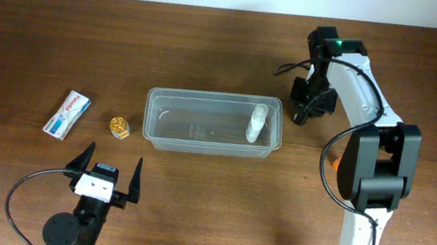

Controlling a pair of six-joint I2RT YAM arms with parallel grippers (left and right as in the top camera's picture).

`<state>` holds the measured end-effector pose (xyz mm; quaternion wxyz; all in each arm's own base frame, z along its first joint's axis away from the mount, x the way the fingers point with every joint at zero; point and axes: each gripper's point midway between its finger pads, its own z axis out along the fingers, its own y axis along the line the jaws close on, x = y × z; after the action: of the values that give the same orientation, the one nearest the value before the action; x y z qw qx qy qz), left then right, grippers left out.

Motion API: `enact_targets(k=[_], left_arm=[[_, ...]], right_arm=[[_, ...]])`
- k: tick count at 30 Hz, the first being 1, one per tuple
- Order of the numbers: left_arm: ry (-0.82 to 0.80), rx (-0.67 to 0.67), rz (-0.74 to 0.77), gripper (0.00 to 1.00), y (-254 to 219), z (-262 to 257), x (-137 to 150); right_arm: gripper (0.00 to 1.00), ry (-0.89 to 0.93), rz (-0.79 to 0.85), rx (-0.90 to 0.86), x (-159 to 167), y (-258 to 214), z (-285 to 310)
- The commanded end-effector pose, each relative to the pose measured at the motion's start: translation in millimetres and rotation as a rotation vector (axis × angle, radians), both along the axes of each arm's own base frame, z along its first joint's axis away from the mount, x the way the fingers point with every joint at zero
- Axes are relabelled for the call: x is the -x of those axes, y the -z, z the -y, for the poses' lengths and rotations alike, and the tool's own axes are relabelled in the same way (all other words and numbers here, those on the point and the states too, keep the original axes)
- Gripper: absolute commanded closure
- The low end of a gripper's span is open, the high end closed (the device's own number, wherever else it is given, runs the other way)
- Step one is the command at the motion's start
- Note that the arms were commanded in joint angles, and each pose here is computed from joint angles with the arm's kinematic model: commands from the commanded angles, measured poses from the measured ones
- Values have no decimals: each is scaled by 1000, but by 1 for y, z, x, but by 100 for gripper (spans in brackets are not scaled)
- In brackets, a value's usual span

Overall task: Pack container
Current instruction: 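Move the right gripper to the dark brown bottle and grasp it, then lift the brown bottle and carry it over the container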

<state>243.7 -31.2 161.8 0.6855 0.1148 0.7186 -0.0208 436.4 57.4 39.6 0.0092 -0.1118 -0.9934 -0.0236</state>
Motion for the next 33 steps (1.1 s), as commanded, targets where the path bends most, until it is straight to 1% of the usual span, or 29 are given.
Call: enact_targets(k=[1, 6, 9, 14, 16, 21, 26, 33], left_arm=[[-11, -15, 4, 1, 1, -2, 0], [-11, -15, 3, 1, 1, -2, 0], [-11, -15, 3, 1, 1, -2, 0], [-11, -15, 4, 1, 1, -2, 0], [-11, -15, 3, 1, 1, -2, 0], [-11, -15, 4, 1, 1, -2, 0], [-11, -15, 4, 1, 1, -2, 0], [-11, -15, 4, 1, 1, -2, 0]], right_arm=[[79, -41, 9, 8, -5, -10, 1], [82, -66, 10, 8, -4, -44, 1], [82, -72, 22, 6, -4, -69, 0], [82, -166, 57, 5, 3, -115, -15], [81, -207, 84, 13, 6, -135, -25], [80, -291, 223, -3, 9, -179, -64], [80, -360, 274, -25, 24, -198, -102], [80, -429, 279, -31, 44, -201, -144]])
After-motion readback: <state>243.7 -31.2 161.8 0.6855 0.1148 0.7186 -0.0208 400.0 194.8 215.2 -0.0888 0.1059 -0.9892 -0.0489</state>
